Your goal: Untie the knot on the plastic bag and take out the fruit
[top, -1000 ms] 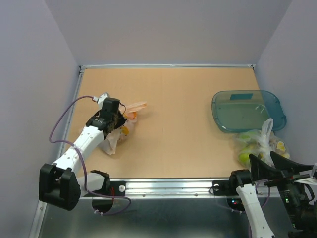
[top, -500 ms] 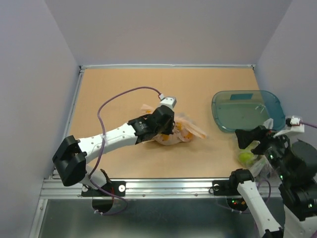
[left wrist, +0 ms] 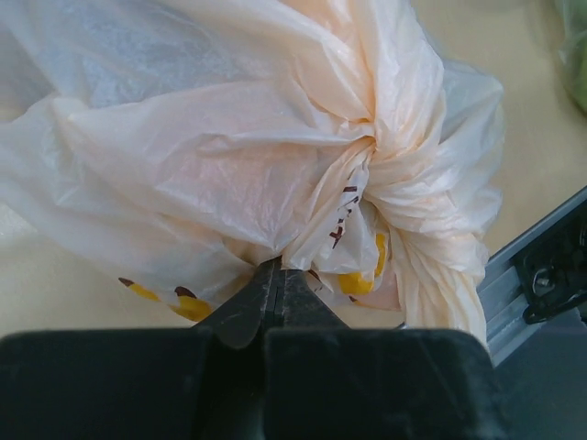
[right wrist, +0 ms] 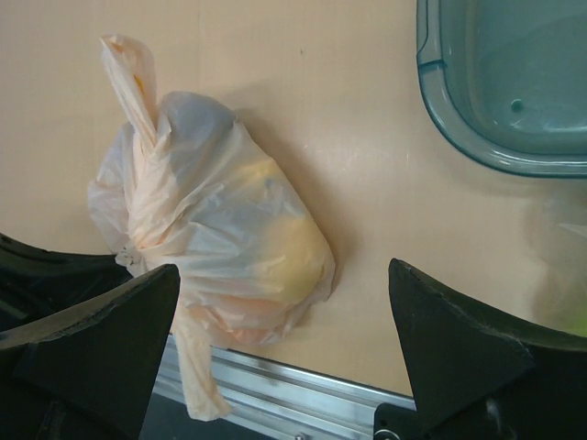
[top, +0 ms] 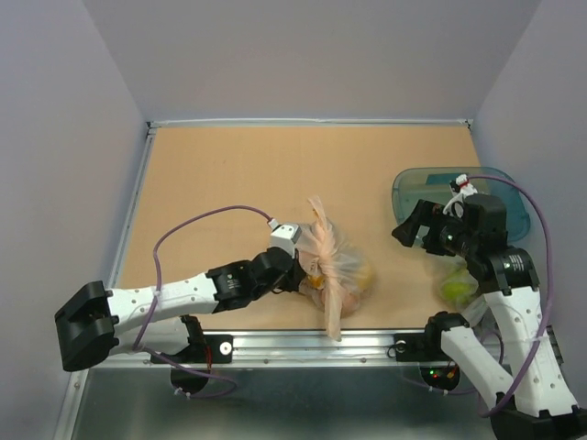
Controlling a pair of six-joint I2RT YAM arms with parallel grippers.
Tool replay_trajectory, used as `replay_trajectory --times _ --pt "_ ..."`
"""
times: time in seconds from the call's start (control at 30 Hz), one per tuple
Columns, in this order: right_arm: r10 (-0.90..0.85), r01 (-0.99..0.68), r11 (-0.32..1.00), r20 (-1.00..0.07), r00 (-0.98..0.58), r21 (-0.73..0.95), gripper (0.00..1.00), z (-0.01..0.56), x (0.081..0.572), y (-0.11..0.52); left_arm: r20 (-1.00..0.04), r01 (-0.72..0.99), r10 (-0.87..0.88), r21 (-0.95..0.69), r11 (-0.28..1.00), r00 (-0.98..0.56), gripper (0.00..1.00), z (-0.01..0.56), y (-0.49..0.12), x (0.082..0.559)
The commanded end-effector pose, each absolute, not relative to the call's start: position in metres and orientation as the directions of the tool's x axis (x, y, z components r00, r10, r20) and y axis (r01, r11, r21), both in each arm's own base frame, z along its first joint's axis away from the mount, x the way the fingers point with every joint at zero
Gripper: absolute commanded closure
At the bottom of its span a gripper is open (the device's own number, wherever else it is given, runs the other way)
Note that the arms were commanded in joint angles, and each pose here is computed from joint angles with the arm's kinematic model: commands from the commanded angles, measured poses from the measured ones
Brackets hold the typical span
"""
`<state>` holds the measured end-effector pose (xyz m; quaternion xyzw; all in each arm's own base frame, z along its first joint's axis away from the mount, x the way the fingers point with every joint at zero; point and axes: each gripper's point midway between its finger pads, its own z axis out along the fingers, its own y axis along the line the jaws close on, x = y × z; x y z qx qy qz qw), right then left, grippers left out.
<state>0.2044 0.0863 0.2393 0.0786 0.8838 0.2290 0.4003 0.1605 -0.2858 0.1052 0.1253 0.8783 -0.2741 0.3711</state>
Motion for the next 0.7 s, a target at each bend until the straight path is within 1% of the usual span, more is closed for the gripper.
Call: replay_trajectory --times 0.0,0.17,0.23,0.27,0.3,0.37,0.43,0.47,0.57,0.6,0.67 --pt "0.282 -0.126 0.869 -0.689 -0.668 0.478 0.0 0.228 0.221 0.099 -0.746 0.402 -0.077 -0.438 0.804 -0.661 1.0 0.116 -0.281 0.164" --pt "0.23 -0.165 0.877 -0.697 -0.679 0.45 0.0 0.216 0.245 0.108 -0.759 0.417 -0.088 -0.446 0.792 -0.645 1.0 0.125 -0.28 0.165" --pt "0.182 -0.202 0.877 -0.692 -0.698 0.435 0.0 0.208 0.247 0.123 -0.766 0.421 -0.095 -0.446 0.79 -0.636 1.0 0.136 -0.285 0.168" --pt "0.169 -0.212 0.885 -0.709 -0.684 0.415 0.0 0.208 0.253 0.127 -0.773 0.426 -0.092 -0.441 0.79 -0.628 1.0 0.139 -0.287 0.17" --pt "0.114 -0.253 0.88 -0.696 -0.709 0.402 0.02 0.198 0.252 0.145 -0.778 0.427 -0.09 -0.434 0.794 -0.622 1.0 0.143 -0.291 0.174" --pt "0.038 -0.328 0.869 -0.71 -0.703 0.371 0.05 0.194 0.251 0.168 -0.787 0.417 -0.084 -0.411 0.811 -0.611 1.0 0.144 -0.292 0.18" --pt "-0.016 -0.36 0.86 -0.686 -0.728 0.361 0.1 0.183 0.252 0.186 -0.781 0.404 -0.076 -0.4 0.823 -0.619 1.0 0.145 -0.3 0.185" --pt "-0.053 -0.414 0.837 -0.701 -0.711 0.357 0.11 0.191 0.249 0.204 -0.77 0.394 -0.047 -0.377 0.838 -0.637 1.0 0.135 -0.302 0.185" --pt "-0.117 -0.475 0.822 -0.724 -0.68 0.314 0.2 0.192 0.247 0.224 -0.75 0.382 -0.065 -0.407 0.83 -0.658 1.0 0.141 -0.315 0.186" --pt "-0.149 -0.498 0.821 -0.738 -0.658 0.279 0.28 0.192 0.245 0.23 -0.742 0.376 -0.063 -0.409 0.831 -0.667 1.0 0.138 -0.318 0.187" --pt "-0.19 -0.521 0.819 -0.745 -0.64 0.24 0.35 0.188 0.244 0.235 -0.739 0.369 -0.075 -0.418 0.83 -0.67 1.0 0.141 -0.323 0.189"
